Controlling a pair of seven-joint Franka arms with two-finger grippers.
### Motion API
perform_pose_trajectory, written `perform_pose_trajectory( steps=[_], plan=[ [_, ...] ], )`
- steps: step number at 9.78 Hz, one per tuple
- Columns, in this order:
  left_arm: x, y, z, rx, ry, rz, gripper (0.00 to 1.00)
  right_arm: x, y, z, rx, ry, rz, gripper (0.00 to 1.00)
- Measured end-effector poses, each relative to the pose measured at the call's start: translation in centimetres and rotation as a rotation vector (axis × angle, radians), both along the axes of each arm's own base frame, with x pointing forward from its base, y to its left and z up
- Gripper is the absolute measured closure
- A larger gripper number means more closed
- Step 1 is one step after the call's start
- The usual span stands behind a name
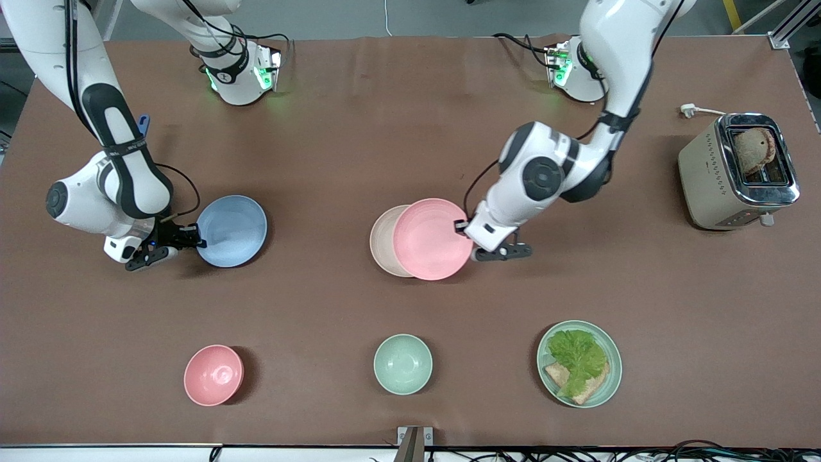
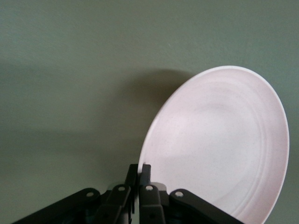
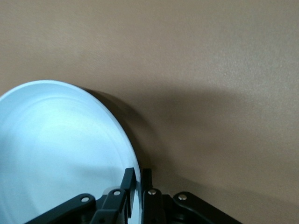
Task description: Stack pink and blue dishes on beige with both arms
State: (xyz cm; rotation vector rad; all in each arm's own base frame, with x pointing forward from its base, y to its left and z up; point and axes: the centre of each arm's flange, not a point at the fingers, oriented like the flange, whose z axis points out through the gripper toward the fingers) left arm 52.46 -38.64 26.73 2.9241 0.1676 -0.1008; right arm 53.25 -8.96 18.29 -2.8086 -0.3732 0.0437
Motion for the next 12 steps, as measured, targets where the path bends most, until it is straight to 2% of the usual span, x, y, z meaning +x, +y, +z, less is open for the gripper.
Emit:
perform_pose_trajectory(
  steps=[2,5,7,9,10,12],
  plan=[
    [-1.5,-1.4,-2.4,-0.008,-0.030,-0.009,0.96,1.2,-0.9,2.0,0.070,0.058,0.009,0.94],
    [-2.3,-1.9,-3.7,-0.013,-0.051,-0.015,0.95,4.3,-3.1,8.7,0.163,0.131,-0.019,0.94],
    [-2.1,-1.8,-4.7,-0.015,-0.060,-0.007,0.86,5.9,-1.3,13.5,0.185,0.183,-0.086,0.94],
    [-1.2,-1.2,-4.2,-0.020,-0.077,0.008,0.56,6.9,3.6,16.4,0.161,0.223,-0.163,0.94],
    [0.1,-0.2,-2.5,-0.028,-0.096,0.030,0.43,7.1,7.0,17.2,0.149,0.249,-0.193,0.94],
    [4.7,5.5,4.1,-0.005,-0.130,0.065,0.15,7.5,14.4,17.8,0.130,0.278,-0.256,0.94]
  ],
)
